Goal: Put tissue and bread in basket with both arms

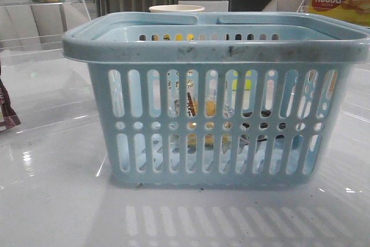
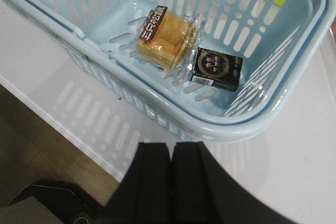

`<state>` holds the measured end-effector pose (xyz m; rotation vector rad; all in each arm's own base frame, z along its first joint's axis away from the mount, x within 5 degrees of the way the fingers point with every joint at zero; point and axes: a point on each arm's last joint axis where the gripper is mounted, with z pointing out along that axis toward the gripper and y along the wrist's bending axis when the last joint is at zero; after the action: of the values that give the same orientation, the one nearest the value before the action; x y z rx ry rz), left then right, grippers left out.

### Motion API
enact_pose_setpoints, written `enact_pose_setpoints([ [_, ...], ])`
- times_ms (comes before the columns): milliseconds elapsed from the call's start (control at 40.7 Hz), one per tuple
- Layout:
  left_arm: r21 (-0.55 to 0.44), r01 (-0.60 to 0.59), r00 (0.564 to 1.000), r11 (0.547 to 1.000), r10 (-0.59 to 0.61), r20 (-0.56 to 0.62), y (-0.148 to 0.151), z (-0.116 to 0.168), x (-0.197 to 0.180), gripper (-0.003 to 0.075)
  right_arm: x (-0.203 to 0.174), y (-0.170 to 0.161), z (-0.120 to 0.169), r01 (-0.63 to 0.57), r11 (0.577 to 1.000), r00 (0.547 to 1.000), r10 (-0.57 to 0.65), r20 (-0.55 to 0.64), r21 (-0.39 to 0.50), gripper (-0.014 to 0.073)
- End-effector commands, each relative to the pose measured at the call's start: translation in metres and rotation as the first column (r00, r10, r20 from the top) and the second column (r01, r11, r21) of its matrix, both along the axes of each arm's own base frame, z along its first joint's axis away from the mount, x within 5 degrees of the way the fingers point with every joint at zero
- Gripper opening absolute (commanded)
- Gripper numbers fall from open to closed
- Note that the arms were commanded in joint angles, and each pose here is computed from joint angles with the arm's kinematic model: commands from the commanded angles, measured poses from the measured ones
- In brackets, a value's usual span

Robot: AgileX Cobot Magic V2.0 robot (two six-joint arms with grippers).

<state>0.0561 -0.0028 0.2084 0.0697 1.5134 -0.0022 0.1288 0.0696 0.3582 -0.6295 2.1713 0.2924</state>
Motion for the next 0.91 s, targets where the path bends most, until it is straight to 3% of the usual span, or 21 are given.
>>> enact_pose_setpoints([
  [0,-0.022,0.002,0.995,1.000,0.000,0.102,0.000,0.007,-0.002,0.0093,0.001,0.000,0.014,0.002,0.999,0.996,-0.005,0.091,0.034,0.0028],
  [123,-0.022,0.002,0.995,1.000,0.000,0.102,0.000,0.007,-0.002,0.0093,-0.001,-0.001,0.012,0.002,0.999,0.996,-0.005,0.092,0.036,0.0028],
  [295,-0.022,0.002,0.995,1.000,0.000,0.100,0.000,0.007,-0.002,0.0093,-0.013,-0.027,0.001,0.146,0.986,0.966,-0.161,0.201,0.085,0.0028],
  [492,-0.022,0.002,0.995,1.000,0.000,0.100,0.000,0.007,-0.002,0.0093,-0.045,-0.056,-0.028,0.314,0.928,0.831,-0.371,0.414,0.201,0.0028],
  [639,-0.022,0.002,0.995,1.000,0.000,0.100,0.000,0.007,-0.002,0.0093,-0.068,-0.065,-0.064,0.370,0.892,0.730,-0.451,0.513,0.259,0.0028],
  [737,-0.022,0.002,0.995,1.000,0.000,0.100,0.000,0.007,-0.002,0.0093,-0.075,-0.066,-0.088,0.377,0.883,0.692,-0.470,0.548,0.280,0.0028],
  [885,-0.022,0.002,0.995,1.000,0.000,0.100,0.000,0.007,-0.002,0.0093,-0.075,-0.067,-0.118,0.379,0.878,0.674,-0.478,0.563,0.291,0.0028],
])
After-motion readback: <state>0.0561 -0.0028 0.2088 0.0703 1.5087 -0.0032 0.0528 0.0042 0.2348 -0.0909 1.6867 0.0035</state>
